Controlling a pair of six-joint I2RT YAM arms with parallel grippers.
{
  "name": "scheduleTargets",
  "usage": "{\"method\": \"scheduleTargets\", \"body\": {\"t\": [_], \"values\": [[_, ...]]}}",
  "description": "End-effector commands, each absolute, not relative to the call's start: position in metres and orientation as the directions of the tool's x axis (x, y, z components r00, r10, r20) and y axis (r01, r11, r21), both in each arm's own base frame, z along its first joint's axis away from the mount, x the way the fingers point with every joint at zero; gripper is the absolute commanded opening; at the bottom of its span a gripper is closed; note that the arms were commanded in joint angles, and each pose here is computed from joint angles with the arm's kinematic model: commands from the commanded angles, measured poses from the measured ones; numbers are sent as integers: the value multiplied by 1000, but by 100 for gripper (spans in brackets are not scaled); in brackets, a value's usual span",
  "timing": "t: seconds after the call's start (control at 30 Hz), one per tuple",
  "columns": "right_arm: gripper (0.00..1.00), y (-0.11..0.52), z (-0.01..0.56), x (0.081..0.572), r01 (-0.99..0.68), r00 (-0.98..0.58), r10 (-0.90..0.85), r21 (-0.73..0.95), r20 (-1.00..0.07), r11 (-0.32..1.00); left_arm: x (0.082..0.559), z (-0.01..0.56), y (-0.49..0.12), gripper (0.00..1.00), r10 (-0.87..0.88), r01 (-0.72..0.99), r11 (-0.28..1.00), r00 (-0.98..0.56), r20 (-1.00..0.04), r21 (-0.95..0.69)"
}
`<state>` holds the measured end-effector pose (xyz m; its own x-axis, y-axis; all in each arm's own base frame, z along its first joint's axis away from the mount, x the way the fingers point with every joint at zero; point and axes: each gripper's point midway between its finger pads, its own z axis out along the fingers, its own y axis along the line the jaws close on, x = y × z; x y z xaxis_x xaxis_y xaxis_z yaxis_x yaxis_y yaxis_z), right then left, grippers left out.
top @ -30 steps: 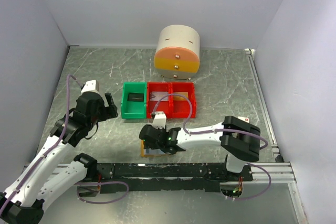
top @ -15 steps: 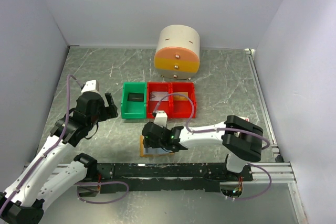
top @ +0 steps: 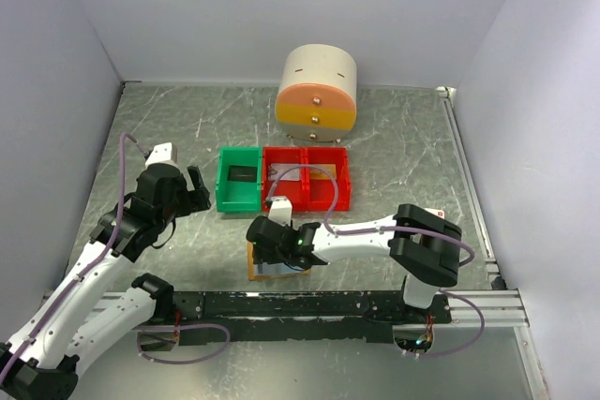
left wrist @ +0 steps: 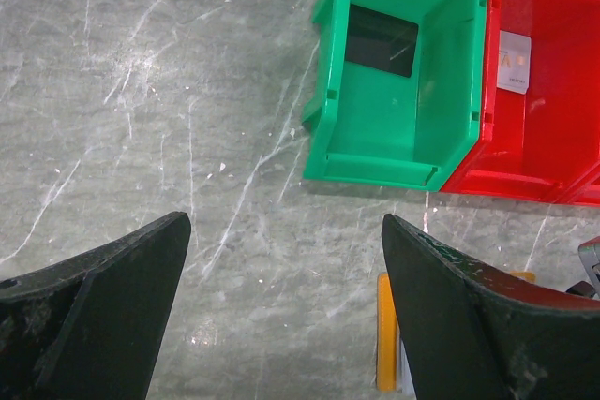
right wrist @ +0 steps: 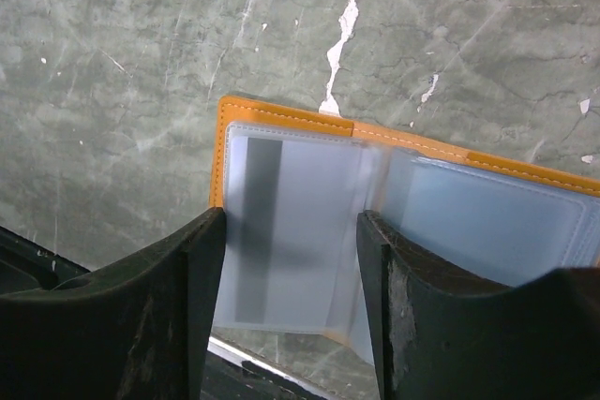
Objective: Take the credit cards out of the card holder
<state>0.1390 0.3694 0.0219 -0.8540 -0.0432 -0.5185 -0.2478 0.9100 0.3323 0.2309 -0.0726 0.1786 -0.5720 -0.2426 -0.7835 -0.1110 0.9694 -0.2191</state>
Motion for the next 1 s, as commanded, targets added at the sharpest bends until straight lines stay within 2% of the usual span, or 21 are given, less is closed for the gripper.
{"method": "scheduleTargets", "body": {"t": [0.0, 0.3, 0.43, 0.7, 0.83, 0.97], "values": [[57, 328, -27, 118, -246, -895, -159, 162, -416, 956, 234, 181, -73, 95, -239, -98, 970, -561, -793, -223], [60, 320, -34, 120, -230, -900, -183, 73, -395, 971, 235, 181, -74, 95, -237, -95, 970, -560, -794, -222], [55, 323, -33, 120, -239, -899, -187, 86, -396, 967, 234, 182, -73, 95, -237, -94, 970, -556, -797, -223], [54, 345, -17, 114, -250, -907, -106, 321, -408, 913, 233, 184, -82, 95, -238, -52, 966, -566, -789, -254], [54, 341, -15, 116, -211, -922, -48, 394, -385, 895, 221, 183, -114, 94, -305, 19, 914, -628, -716, -406], [54, 337, -17, 116, -194, -928, -29, 419, -370, 887, 200, 169, -165, 85, -328, 138, 776, -745, -581, -615]]}}
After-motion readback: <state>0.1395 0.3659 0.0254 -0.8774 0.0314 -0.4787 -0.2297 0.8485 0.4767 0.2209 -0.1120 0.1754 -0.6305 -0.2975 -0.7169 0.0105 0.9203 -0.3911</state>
